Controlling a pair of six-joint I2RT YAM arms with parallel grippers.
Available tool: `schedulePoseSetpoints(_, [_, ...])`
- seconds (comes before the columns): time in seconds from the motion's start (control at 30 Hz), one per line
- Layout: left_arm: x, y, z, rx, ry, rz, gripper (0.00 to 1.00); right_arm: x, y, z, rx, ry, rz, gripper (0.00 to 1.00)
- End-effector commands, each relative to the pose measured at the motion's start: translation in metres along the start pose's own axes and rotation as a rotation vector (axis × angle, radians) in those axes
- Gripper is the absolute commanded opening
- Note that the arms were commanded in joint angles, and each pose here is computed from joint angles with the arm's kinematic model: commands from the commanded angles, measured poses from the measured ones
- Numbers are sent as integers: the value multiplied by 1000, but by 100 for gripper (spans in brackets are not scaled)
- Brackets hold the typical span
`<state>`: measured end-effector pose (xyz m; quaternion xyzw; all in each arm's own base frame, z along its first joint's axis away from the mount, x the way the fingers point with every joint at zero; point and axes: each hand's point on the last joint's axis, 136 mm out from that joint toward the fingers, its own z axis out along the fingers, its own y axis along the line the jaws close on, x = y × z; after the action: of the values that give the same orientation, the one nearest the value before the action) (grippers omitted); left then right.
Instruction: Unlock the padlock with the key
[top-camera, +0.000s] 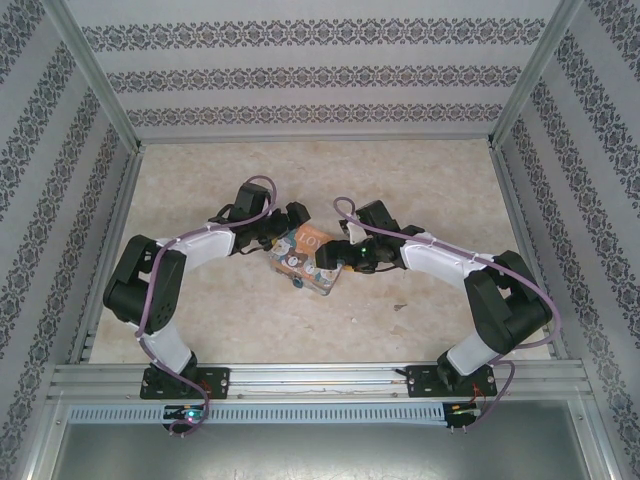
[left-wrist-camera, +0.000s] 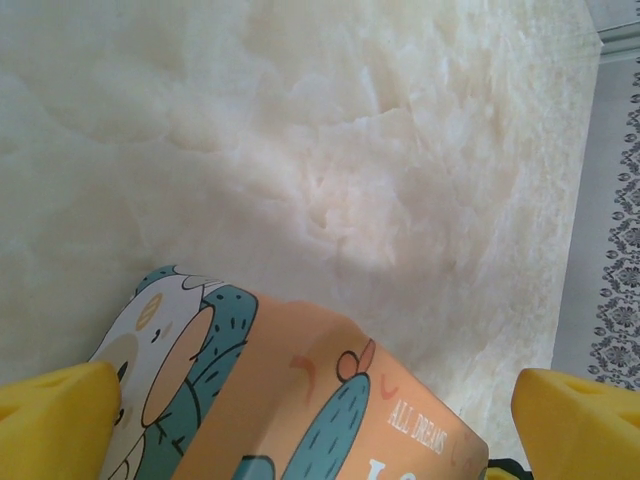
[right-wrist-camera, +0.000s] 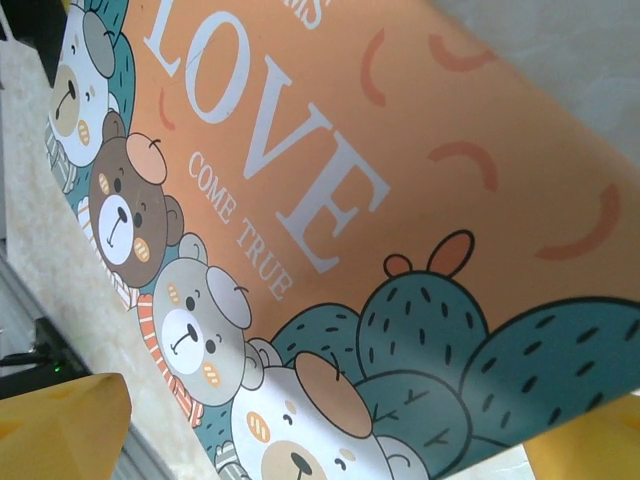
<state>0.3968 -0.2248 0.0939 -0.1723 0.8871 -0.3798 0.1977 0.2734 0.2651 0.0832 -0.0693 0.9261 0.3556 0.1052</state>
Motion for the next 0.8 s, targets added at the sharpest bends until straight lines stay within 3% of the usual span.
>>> schedulePoseSetpoints(0.0, [-7,-24,-2,80,19,62,100,-22,-3,-7,80,-103,-19,98])
schedulePoseSetpoints(0.33, [-34,-14,-33,23,-65,117,100,-16,-32,-59,340,-193,-38,98])
schedulePoseSetpoints(0.43, [-42,-15,-53,2,-117,157,100,-3,-40,-80,410,-196,-61,94])
schedulePoseSetpoints(0.77, [-50,-7,-107,-68,-320,213,99,54,-69,-112,576,-56,16,80])
